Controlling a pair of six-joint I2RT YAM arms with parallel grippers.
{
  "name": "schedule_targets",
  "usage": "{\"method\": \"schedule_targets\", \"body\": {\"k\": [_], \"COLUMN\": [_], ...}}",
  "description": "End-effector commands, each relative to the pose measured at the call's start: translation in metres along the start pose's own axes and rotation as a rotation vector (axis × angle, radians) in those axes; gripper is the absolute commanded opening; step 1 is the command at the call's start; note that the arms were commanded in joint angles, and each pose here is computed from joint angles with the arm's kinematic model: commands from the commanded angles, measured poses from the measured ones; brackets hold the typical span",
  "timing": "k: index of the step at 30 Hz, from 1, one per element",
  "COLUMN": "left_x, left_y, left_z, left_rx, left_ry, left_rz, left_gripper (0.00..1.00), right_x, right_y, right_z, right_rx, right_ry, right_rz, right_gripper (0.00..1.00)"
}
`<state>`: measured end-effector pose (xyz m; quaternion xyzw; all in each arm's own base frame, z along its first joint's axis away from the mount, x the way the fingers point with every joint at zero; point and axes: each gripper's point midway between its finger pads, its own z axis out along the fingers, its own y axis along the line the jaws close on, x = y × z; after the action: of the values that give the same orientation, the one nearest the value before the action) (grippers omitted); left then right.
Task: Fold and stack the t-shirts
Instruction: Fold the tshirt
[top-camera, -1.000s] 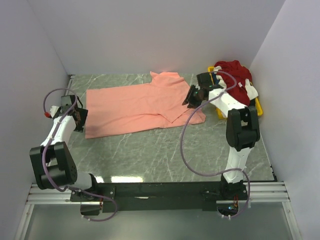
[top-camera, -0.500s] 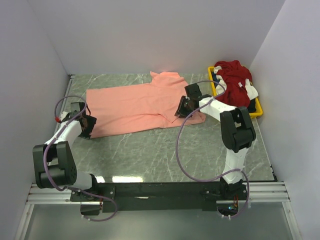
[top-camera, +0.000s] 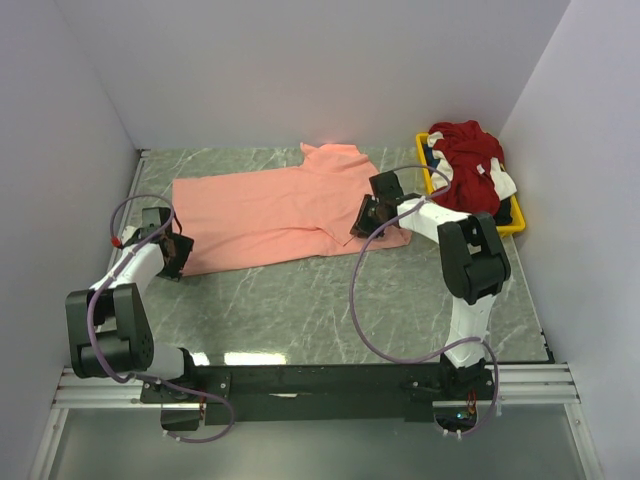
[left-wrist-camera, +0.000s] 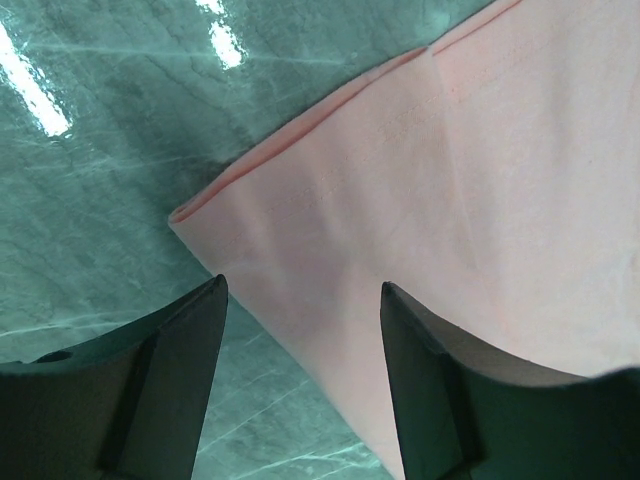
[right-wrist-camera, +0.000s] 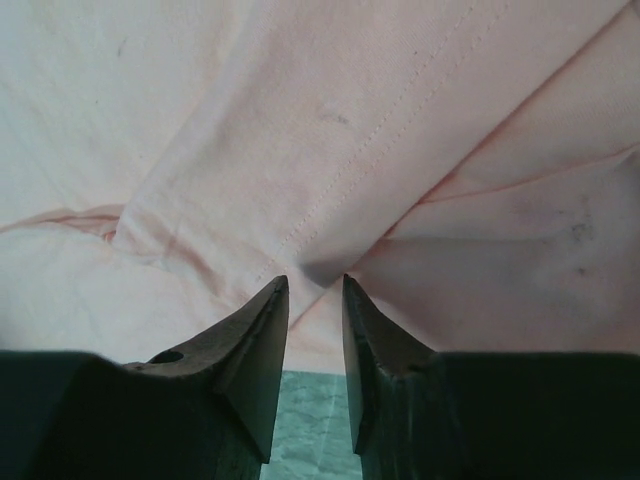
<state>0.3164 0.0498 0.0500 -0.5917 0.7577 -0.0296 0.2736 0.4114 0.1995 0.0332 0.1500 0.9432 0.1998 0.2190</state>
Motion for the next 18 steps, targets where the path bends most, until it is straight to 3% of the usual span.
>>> {"method": "schedule_targets", "body": {"k": [1, 11, 15, 18], "left_x": [-0.005, -0.008, -0.009, -0.010], "left_y": [-0.008, -0.008, -0.009, -0.009], "left_z": [-0.007, -0.012, -0.014, -0.016], "left_rx": [0.044, 0.049, 0.052, 0.054], "left_ry": [-0.018, -0.026, -0.029, -0.034], "left_rz": [0.016, 0.030, 0.033, 0.032], "left_gripper": [0.68, 0.68, 0.68, 0.68], "right_x": [-0.013, -0.015, -0.023, -0.032], "right_y": [0.009, 0.008, 0.015, 0.022], "right_z": [0.006, 0.009, 0.007, 0.004], "right_rx": [-0.022, -0.017, -0.020, -0.028], "right_ry": [-0.037, -0.040, -0.053, -0.066], "right_rz": [0.007, 0.008, 0.002, -0.004], "right_gripper": [0.33, 0.28, 0.12, 0.06]}}
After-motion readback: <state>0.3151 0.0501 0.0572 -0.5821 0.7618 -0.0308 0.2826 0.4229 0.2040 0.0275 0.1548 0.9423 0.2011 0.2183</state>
